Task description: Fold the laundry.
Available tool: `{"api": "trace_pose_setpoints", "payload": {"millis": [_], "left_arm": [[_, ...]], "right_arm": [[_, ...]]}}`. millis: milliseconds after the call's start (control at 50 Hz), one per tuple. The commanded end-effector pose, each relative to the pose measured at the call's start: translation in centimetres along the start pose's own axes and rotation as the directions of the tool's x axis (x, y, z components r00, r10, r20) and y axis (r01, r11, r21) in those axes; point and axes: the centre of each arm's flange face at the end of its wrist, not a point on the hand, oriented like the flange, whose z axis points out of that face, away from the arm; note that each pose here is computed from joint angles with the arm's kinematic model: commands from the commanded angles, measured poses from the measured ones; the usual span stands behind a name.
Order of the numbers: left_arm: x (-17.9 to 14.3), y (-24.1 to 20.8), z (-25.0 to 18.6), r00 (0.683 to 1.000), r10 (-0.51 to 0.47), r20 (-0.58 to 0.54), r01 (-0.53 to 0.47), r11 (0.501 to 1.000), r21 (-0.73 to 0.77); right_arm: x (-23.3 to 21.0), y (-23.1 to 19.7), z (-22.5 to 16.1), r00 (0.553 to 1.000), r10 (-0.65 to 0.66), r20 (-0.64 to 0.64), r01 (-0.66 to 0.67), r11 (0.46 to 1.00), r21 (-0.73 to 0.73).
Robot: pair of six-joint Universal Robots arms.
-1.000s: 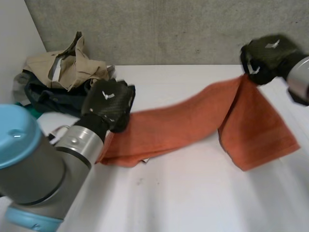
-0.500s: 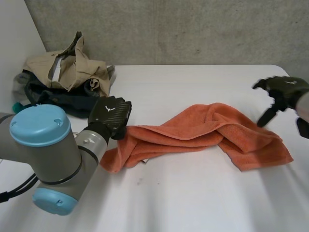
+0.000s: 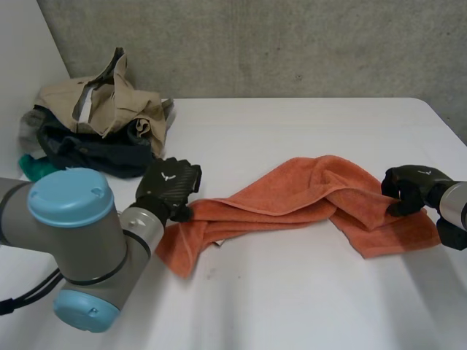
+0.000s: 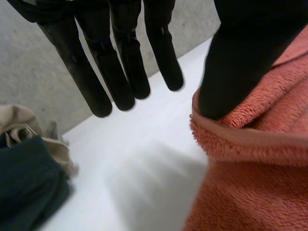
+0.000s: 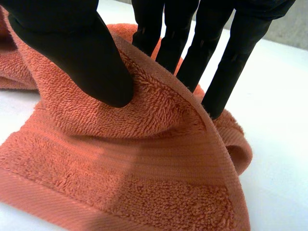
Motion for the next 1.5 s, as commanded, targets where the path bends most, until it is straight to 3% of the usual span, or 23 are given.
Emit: {"api": "trace_pose_setpoints", "payload": {"millis": [20,280,420,500,580,680,760,880,960,1000,1040,1080,1100,1160,1180,1220,1260,1360,1440,1500], "left_arm": [[0.7,1.5,0.5,0.996,-0.091,-0.018,0.09,0.995,-0.051],[1.0,1.9,1.5,0.991,-0.136,-0.001,0.135,0.982,-0.13],[-1.1,0.5,1.8,0.979,-0.116,0.17,0.133,0.987,-0.095],[-2.7,-4.4,-0.1,0.972,-0.126,0.196,0.122,0.992,0.03],[-3.2,-8.4,-2.7,0.982,-0.077,0.171,0.059,0.992,0.111],[-3.7,-11.0,-4.5,0.991,0.042,0.124,-0.061,0.986,0.156],[-3.1,-9.8,-4.0,0.985,0.159,0.06,-0.165,0.982,0.096],[-3.8,-4.7,1.6,0.952,0.304,0.043,-0.301,0.952,-0.063],[-5.5,-5.0,5.2,0.939,0.326,0.108,-0.324,0.945,-0.035],[-6.5,-7.7,7.3,0.931,0.318,0.182,-0.335,0.939,0.073],[-7.3,-10.3,8.3,0.917,0.31,0.249,-0.358,0.917,0.175],[-8.8,-14.4,8.9,0.895,0.263,0.36,-0.386,0.862,0.329],[-9.5,-15.7,9.0,0.885,0.241,0.398,-0.398,0.835,0.38],[-11.4,-19.8,8.6,0.842,0.151,0.518,-0.455,0.716,0.53],[-11.6,-20.9,8.1,0.834,0.129,0.537,-0.468,0.683,0.562],[-11.8,-23.9,6.1,0.818,0.074,0.571,-0.493,0.601,0.629],[-11.8,-25.0,4.8,0.817,0.062,0.573,-0.496,0.583,0.644],[-11.1,-23.5,3.3,0.836,0.107,0.539,-0.469,0.651,0.597],[-10.0,-18.5,2.5,0.871,0.181,0.457,-0.41,0.78,0.472],[-9.2,-15.4,1.9,0.889,0.217,0.404,-0.381,0.839,0.388]], "right_arm": [[-0.7,-0.5,-1.8,0.997,-0.081,-0.008,0.081,0.996,0.037],[-0.5,-0.8,-2.3,0.985,-0.168,-0.04,0.171,0.984,0.057],[-0.2,-3.6,-3.6,0.967,-0.239,-0.087,0.249,0.959,0.133],[-0.3,-7.3,-6.6,0.917,-0.364,-0.165,0.393,0.897,0.203],[-1.0,-11.8,-11.7,0.829,-0.488,-0.272,0.55,0.798,0.247],[-1.8,-12.4,-14.1,0.806,-0.537,-0.248,0.585,0.787,0.197],[-2.1,-11.4,-12.6,0.783,-0.591,-0.192,0.617,0.776,0.128],[-2.9,-9.3,-7.5,0.743,-0.658,-0.122,0.663,0.748,0.007],[-1.8,-10.4,-3.3,0.715,-0.657,-0.239,0.677,0.736,-0.001],[-1.5,-11.9,-2.1,0.696,-0.643,-0.319,0.69,0.722,0.049],[-1.5,-15.6,-1.5,0.677,-0.57,-0.465,0.704,0.685,0.186],[-1.3,-18.6,-1.8,0.679,-0.471,-0.563,0.701,0.643,0.308],[-1.0,-21.5,-2.5,0.684,-0.35,-0.64,0.695,0.579,0.426],[-1.1,-24.7,-4.5,0.691,-0.175,-0.702,0.685,0.467,0.558],[-1.0,-26.4,-6.3,0.684,-0.085,-0.724,0.69,0.395,0.606],[-1.1,-27.2,-7.4,0.678,-0.041,-0.734,0.697,0.352,0.625],[-1.6,-27.3,-8.2,0.681,-0.038,-0.731,0.698,0.335,0.633],[-3.6,-25.1,-7.0,0.723,-0.131,-0.678,0.669,0.376,0.641],[-4.5,-21.4,-5.1,0.748,-0.246,-0.617,0.649,0.465,0.602],[-4.7,-18.6,-4.7,0.761,-0.315,-0.568,0.637,0.531,0.559]]}}
